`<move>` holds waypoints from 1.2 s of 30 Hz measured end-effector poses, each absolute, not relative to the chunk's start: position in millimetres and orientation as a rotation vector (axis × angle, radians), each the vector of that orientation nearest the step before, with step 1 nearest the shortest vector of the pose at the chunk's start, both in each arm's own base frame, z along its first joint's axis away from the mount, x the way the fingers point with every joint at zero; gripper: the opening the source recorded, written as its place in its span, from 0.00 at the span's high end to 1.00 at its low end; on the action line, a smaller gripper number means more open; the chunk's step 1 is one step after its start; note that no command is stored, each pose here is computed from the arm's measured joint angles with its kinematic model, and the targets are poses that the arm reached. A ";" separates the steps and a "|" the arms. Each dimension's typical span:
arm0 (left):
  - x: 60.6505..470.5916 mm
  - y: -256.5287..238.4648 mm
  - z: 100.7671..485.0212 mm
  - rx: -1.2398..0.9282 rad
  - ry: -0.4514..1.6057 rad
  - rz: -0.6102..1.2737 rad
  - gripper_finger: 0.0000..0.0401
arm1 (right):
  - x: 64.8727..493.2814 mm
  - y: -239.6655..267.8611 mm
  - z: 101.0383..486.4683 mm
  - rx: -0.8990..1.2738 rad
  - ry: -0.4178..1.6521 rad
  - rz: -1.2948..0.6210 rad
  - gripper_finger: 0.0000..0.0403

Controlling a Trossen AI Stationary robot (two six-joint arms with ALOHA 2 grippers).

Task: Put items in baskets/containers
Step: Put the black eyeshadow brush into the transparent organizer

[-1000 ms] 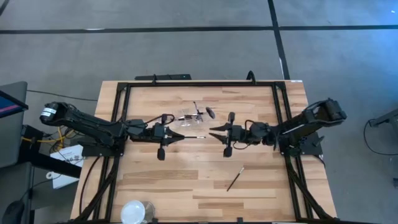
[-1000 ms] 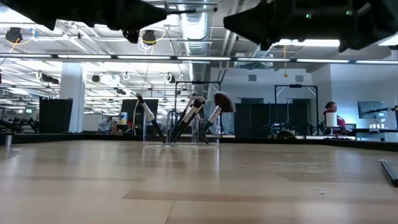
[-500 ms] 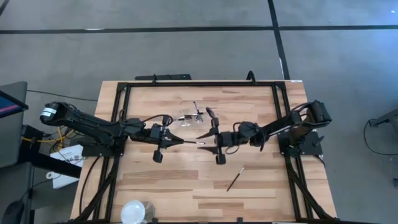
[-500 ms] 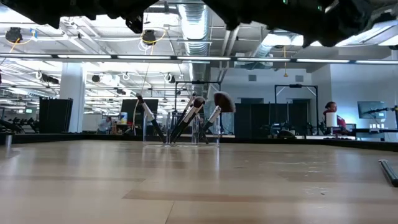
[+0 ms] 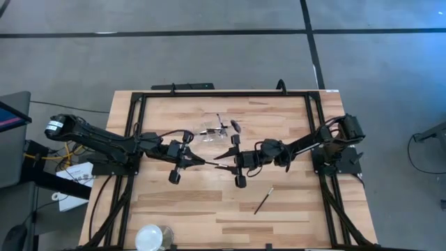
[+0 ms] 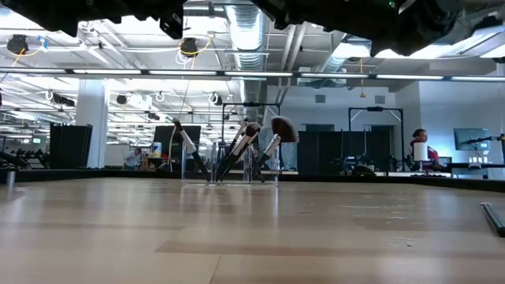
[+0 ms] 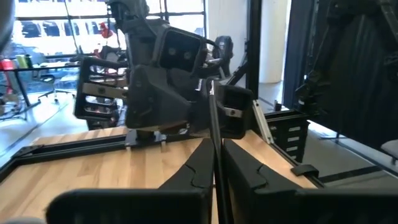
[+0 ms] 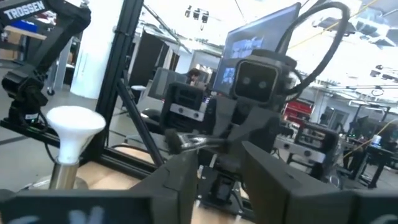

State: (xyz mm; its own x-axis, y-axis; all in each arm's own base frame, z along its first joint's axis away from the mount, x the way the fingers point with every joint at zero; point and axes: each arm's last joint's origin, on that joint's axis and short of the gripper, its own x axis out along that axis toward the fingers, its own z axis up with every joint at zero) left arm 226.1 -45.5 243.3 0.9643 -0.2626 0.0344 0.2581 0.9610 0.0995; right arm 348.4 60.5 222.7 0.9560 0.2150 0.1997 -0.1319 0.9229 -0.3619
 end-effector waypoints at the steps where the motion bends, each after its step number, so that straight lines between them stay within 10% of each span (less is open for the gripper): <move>1: 226.1 -45.7 243.3 0.095 -0.048 -0.268 0.95 | 348.3 60.5 223.0 -0.353 -0.243 0.179 0.74; 36: 226.3 -45.0 241.8 0.094 -0.030 -0.239 0.95 | 347.5 61.6 224.5 -0.368 -0.264 0.221 0.93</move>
State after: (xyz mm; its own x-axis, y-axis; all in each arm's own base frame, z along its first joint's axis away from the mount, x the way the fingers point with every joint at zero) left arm 226.3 -45.0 241.8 0.9712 -0.2377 0.0181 0.2349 0.9672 0.0963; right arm 347.5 61.6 224.5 0.9420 0.2594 0.2129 -0.1644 0.9098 -0.3811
